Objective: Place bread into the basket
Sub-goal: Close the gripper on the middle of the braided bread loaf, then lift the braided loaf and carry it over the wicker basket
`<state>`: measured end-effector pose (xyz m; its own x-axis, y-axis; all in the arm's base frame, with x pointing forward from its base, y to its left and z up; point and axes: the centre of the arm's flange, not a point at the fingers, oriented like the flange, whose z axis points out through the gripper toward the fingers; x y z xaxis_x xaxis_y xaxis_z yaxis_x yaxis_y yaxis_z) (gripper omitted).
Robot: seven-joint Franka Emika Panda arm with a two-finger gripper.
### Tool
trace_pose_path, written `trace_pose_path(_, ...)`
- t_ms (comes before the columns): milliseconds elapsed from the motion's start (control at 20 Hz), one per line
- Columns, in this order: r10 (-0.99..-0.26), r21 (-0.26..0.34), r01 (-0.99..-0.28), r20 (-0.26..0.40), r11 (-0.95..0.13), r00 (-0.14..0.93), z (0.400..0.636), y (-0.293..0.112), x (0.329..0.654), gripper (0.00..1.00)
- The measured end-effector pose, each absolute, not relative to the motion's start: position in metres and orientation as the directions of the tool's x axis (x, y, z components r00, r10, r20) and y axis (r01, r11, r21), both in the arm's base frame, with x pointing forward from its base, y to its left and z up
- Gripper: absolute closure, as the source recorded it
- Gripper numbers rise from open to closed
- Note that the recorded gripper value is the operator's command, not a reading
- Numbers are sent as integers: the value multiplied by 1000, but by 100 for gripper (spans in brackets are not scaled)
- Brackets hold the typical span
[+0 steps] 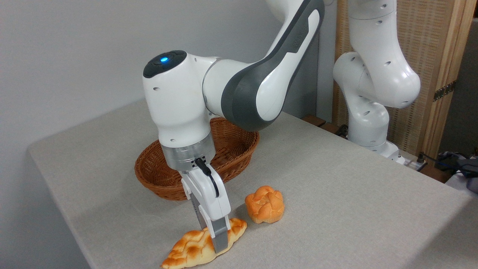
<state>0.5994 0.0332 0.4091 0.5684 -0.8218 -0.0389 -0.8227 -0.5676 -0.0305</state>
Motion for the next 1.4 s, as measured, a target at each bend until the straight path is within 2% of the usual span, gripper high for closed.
trace_pose_path(100,-822,-30,-823,-39,-567,568,409,33,599,58)
trace_pose_path(300,-822,-30,-823,-39,-567,568,409,33,599,62)
trace_pose_path(500,-823,-29,-824,-40,-566,567,408,32,600,73)
trace_pose_path(700,-825,-29,-826,-39,-563,564,408,30,600,73)
trace_pose_path(850,-819,-25,-819,-14,-574,574,413,28,601,76)
trace_pose_path(1100,-800,-13,-802,78,-597,595,453,18,605,76)
trace_pose_path(1250,-785,43,-793,119,-608,608,492,10,603,75)
trace_pose_path(1400,-774,118,-782,118,-612,623,522,-16,590,75)
